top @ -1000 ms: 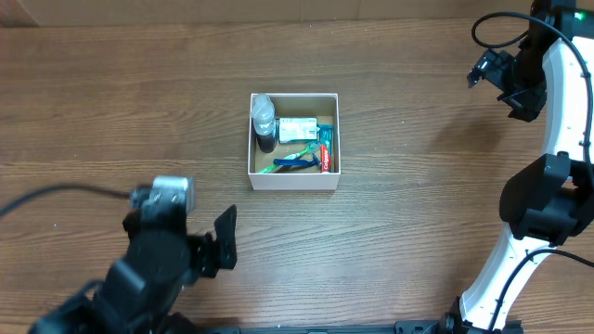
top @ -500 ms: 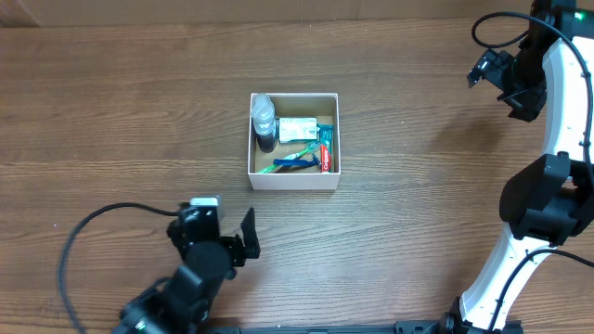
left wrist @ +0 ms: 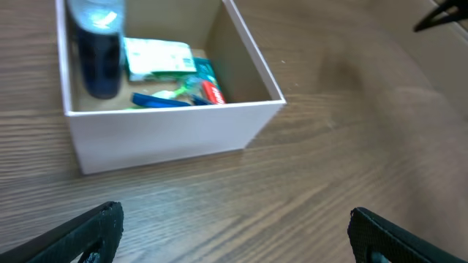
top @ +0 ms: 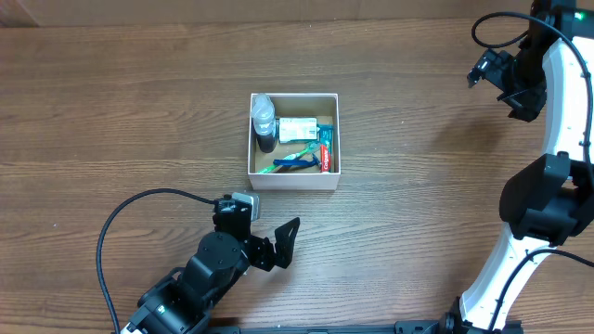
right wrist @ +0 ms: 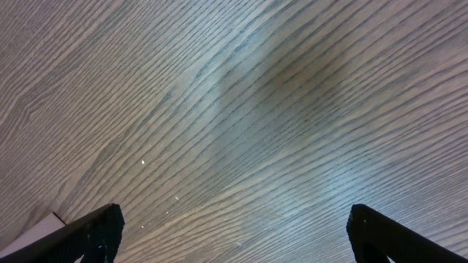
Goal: Pack container
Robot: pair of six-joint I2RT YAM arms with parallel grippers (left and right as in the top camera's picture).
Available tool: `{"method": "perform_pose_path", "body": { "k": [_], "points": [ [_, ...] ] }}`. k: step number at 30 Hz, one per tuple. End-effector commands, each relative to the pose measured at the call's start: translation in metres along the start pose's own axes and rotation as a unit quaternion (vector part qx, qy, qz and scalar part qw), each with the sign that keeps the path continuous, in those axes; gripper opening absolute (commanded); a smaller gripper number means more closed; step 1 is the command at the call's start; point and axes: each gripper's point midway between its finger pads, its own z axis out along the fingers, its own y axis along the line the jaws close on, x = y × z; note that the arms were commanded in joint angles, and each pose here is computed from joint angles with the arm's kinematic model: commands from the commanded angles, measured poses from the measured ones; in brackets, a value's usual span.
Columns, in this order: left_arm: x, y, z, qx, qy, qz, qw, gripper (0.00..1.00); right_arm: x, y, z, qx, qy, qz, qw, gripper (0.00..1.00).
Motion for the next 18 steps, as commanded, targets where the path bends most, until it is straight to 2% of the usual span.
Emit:
{"method": "perform_pose_path", "body": {
  "k": [1,4,10,14,18],
  "points": [
    [0.010,-0.008,0.003,0.022,0.025,0.009,0.999,1.00,-0.004,0.006,-0.023,-0.016,-0.028,0.001,0.999,1.00],
    [0.020,-0.002,0.011,0.010,0.045,0.036,0.998,1.00,-0.004,0.006,-0.023,-0.016,-0.028,0.001,0.999,1.00],
    [0.036,0.001,0.023,0.010,0.075,0.139,0.987,1.00,-0.004,0.006,-0.023,-0.016,-0.028,0.001,0.999,1.00],
    [0.033,-0.008,0.023,0.060,0.050,0.223,0.972,1.00,-0.004,0.006,-0.023,-0.016,-0.028,0.001,0.999,1.00],
    [0.034,-0.005,0.023,0.092,0.002,0.225,0.970,1.00,-0.004,0.006,-0.023,-0.016,-0.028,0.001,0.999,1.00]
  ]
}}
